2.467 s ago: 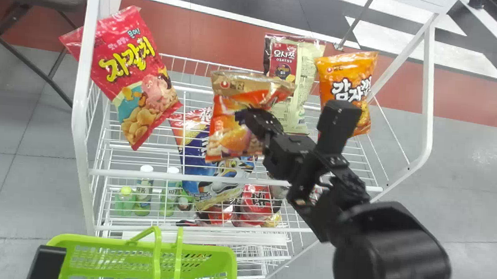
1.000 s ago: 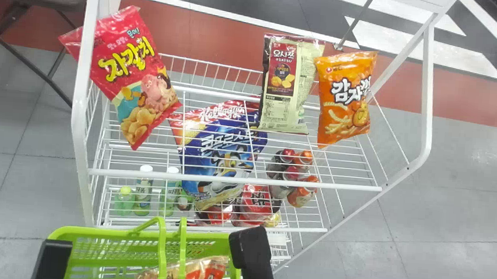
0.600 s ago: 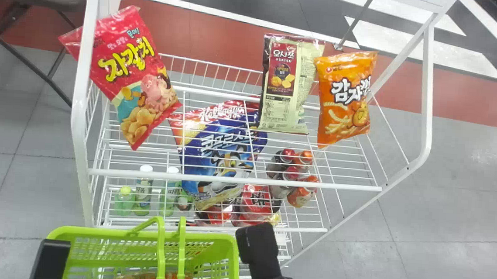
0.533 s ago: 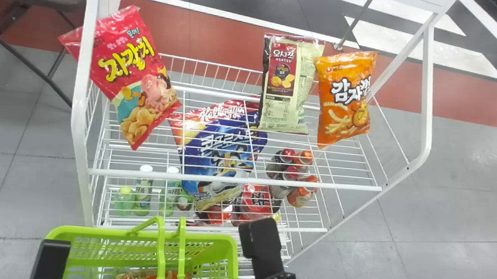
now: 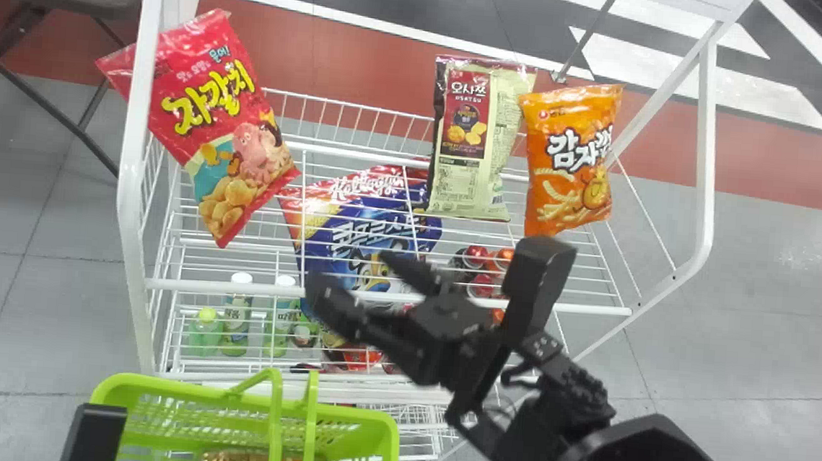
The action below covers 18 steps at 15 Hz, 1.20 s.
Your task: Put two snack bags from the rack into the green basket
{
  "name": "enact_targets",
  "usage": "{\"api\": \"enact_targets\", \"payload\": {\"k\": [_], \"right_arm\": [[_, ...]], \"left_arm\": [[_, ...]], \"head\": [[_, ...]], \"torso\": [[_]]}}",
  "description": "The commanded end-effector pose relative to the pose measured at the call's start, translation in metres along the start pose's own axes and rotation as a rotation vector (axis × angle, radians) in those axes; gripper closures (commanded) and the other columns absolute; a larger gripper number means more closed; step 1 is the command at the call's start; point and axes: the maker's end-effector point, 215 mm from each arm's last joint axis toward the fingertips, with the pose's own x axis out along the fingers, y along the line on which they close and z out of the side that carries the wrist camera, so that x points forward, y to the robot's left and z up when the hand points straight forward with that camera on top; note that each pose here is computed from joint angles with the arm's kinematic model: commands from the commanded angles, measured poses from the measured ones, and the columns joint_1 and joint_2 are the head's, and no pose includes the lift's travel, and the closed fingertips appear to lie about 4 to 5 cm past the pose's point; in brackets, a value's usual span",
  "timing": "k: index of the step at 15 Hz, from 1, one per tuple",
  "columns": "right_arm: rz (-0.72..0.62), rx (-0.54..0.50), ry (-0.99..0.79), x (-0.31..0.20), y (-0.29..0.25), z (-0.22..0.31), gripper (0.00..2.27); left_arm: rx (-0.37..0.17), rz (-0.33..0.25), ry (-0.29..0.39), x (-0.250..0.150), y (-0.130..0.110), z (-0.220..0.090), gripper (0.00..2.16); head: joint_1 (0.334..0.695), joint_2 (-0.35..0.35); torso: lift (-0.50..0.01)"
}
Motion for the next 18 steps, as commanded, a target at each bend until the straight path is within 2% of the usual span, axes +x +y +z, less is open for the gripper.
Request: {"api": "enact_targets", "payload": {"k": [1, 3, 5, 8, 9, 13, 18], "right_arm": [[0.006, -0.11, -0.163, 0.027, -0.004, 0.038, 0.06], [0.027, -0.132, -0.146, 0.062, -0.005, 0.03, 0.06], [0.047, -0.202, -0.118, 0.102, -0.001, 0.019, 0.06], [0.081, -0.265, -0.13, 0.156, 0.004, 0.018, 0.06], [0.079, -0.274, -0.127, 0.17, 0.002, 0.019, 0.06], [0.07, -0.287, -0.122, 0.203, -0.009, 0.036, 0.06], [0.103, -0.206, 0.072, 0.22, -0.009, -0.01, 0.09]], "left_arm": [[0.001, 0.0, 0.01, 0.003, 0.0, -0.003, 2.14], [-0.001, 0.001, 0.013, 0.003, 0.001, -0.004, 2.14], [-0.011, 0.004, 0.02, 0.002, 0.006, -0.006, 2.14], [-0.02, 0.006, 0.021, 0.001, 0.01, -0.006, 2.14], [-0.021, 0.002, 0.02, 0.0, 0.01, -0.006, 2.14], [-0.018, 0.001, 0.036, -0.005, 0.011, -0.003, 2.14], [-0.018, 0.002, 0.035, -0.01, 0.014, -0.001, 2.14]], "head": [[0.695, -0.338], [0.695, -0.326], [0.695, -0.277], [0.695, -0.215], [0.695, -0.175], [0.695, -0.113], [0.695, -0.085]], "torso": [[-0.007], [-0.007], [-0.007], [-0.007], [-0.007], [-0.007], [-0.007]]}}
